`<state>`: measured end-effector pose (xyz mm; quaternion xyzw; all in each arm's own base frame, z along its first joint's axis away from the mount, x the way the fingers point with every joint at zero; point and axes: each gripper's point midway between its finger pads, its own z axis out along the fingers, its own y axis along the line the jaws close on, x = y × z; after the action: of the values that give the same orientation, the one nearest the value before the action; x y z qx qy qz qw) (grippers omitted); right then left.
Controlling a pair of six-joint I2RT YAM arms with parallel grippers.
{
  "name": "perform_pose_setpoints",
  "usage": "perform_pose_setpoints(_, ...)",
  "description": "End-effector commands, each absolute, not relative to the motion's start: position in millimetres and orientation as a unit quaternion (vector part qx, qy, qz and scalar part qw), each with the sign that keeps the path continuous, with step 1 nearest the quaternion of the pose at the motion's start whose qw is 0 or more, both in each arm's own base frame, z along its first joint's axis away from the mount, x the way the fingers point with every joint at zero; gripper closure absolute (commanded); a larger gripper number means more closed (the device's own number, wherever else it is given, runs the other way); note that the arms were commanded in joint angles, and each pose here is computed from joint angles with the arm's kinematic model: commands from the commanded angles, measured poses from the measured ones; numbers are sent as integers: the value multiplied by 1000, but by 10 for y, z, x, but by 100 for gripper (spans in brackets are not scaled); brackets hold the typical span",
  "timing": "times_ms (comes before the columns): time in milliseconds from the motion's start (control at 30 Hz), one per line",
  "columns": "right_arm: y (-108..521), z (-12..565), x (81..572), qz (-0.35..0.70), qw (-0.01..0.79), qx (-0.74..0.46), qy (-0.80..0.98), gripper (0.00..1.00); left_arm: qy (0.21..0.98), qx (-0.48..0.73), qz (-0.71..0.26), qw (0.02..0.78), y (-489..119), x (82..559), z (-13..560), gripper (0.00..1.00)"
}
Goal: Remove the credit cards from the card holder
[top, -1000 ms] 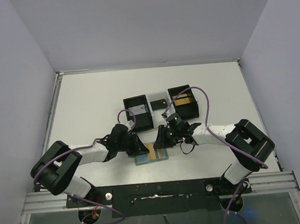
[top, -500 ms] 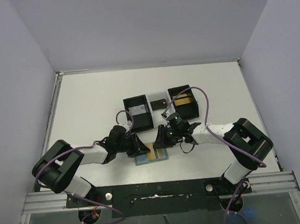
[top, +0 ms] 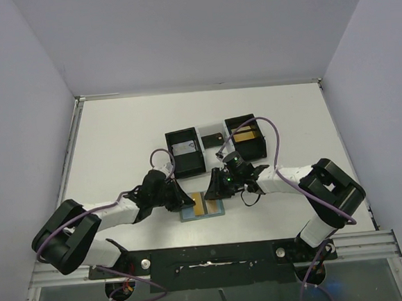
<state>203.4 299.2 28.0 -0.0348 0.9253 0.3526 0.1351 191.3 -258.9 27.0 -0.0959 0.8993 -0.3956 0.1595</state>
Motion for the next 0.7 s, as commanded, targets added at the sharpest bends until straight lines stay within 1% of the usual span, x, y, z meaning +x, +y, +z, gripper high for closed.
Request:
perform_pose_setpoints(0,2853,129,1983,311,128,-29,941,76,908,-94,-364,188,-2436,1954,235,100)
perform_pose_setpoints(133,2919,214,2019,324,136,-41,935,76,906,-88,-369,188,-2465,1972,260,100)
perform_pose_setpoints(233,2976,360,2090,330,155,-49,930,75,905,-82,-374,186,-2504,1986,277,100)
perform_pose_setpoints(333,3082,558,2140,356,173,-62,916,70,902,-82,-380,187,-2531,2000,303,100)
perform_pose_setpoints(467,3189,611,2107,379,162,-75,908,70,901,-82,-383,187,-2540,2007,309,100)
perform_pose_setpoints(667,3214,436,1982,385,131,-76,910,69,898,-81,-390,185,-2564,2002,323,100)
